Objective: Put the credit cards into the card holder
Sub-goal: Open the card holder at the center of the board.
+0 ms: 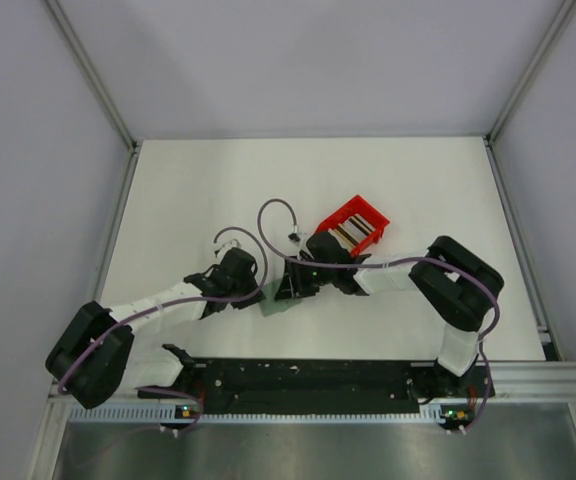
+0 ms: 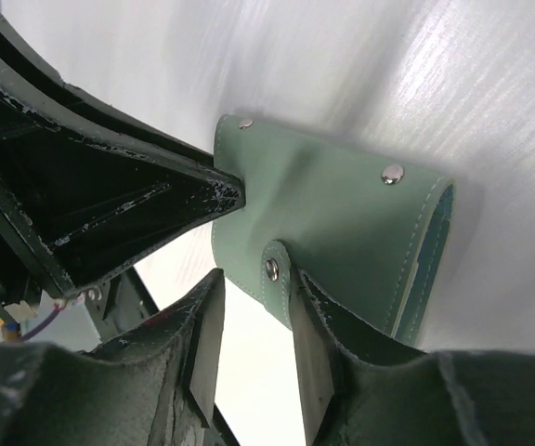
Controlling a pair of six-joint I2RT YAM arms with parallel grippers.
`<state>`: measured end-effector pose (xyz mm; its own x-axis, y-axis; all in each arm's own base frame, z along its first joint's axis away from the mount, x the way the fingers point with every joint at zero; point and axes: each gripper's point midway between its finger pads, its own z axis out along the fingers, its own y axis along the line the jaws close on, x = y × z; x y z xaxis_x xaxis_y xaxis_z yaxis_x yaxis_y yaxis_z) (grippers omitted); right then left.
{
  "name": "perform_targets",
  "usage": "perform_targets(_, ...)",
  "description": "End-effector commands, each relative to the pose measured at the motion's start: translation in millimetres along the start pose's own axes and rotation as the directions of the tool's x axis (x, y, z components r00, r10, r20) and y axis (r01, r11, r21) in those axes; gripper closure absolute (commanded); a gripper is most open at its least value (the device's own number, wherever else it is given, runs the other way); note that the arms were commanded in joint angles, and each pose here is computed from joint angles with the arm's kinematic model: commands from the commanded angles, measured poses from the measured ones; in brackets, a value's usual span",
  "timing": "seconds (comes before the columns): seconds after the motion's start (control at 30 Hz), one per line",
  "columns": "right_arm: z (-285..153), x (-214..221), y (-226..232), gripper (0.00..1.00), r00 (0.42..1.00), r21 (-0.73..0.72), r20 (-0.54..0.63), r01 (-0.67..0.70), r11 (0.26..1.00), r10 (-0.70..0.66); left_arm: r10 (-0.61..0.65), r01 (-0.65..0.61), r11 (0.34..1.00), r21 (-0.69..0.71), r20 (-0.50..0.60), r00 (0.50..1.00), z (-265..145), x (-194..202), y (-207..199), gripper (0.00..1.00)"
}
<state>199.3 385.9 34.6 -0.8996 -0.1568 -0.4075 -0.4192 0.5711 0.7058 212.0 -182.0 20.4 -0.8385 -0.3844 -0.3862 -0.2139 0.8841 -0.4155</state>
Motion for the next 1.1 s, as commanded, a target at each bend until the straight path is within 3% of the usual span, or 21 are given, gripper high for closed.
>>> perform_targets(0.0,-12,44,-28,0.63,0.996,0.188,-0.085,-0.02,0.982,0.036,-0.015,0.007,0.994,-0.108,-0.077,0.997,5,28,33,1.0)
perform_targets(0.23,-11,50,-24,0.69,0.994,0.162,-0.095,-0.044,0.986,0.06,-0.021,0.014,0.994,-0.105,-0.07,0.997,5,27,32,1.0)
perform_targets(0.53,8,65,-10,0.79,0.979,0.076,-0.2,-0.028,0.997,0.043,-0.029,0.023,0.996,-0.086,-0.069,0.997,5,27,29,1.0)
perform_targets(0.67,12,59,-1,1.0,0.983,0.016,-0.184,0.016,1.0,-0.012,-0.037,0.031,0.997,-0.077,-0.072,0.997,7,28,27,1.0)
perform_targets(0.9,3,46,23,1.0,0.978,-0.115,-0.109,0.167,0.979,-0.18,-0.064,0.058,0.994,-0.097,-0.061,0.996,9,28,31,1.0)
perform_targets(1.07,-5,45,39,1.0,0.94,-0.228,-0.061,0.316,0.921,-0.337,-0.097,0.09,0.987,-0.133,-0.054,0.994,11,29,37,1.0)
